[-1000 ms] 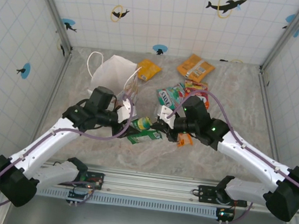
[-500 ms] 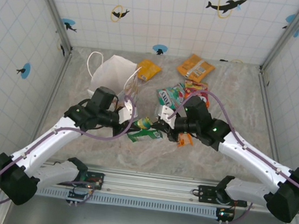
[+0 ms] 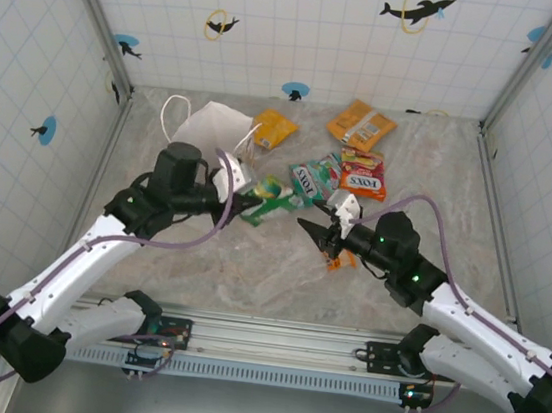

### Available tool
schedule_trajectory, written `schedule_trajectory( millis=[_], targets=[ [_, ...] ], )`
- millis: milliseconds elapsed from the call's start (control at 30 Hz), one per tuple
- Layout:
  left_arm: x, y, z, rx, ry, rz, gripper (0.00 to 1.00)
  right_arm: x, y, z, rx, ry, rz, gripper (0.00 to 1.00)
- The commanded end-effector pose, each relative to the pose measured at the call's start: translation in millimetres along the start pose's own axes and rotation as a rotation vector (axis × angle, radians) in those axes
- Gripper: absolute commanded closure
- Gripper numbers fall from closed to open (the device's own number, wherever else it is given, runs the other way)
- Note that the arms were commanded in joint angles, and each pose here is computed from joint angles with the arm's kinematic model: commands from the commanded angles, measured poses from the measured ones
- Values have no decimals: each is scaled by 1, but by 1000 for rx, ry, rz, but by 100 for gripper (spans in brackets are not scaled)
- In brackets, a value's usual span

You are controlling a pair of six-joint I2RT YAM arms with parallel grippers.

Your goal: Place the snacks into the paper bag

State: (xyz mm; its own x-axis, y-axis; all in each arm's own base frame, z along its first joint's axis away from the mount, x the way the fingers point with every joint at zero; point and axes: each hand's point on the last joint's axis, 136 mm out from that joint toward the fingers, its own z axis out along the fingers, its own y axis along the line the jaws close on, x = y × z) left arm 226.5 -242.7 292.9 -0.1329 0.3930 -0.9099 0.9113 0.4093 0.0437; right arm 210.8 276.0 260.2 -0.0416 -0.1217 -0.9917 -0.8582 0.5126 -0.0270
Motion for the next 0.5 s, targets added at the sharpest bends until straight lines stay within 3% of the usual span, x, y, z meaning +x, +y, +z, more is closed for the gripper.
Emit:
schedule_trajectory(
  millis=[0,233,467],
  targets=[
    [-82,27,-25,-153,-244,1,93,-25,-20,-5,109,-152,113,45],
    [-151,69,-45,-338,-429,-18,93,-1,-9,13,43,-82,219,45],
    [-188,111,-73,-567,-586,-87,94,11,2,28,8,-28,230,45]
  ],
)
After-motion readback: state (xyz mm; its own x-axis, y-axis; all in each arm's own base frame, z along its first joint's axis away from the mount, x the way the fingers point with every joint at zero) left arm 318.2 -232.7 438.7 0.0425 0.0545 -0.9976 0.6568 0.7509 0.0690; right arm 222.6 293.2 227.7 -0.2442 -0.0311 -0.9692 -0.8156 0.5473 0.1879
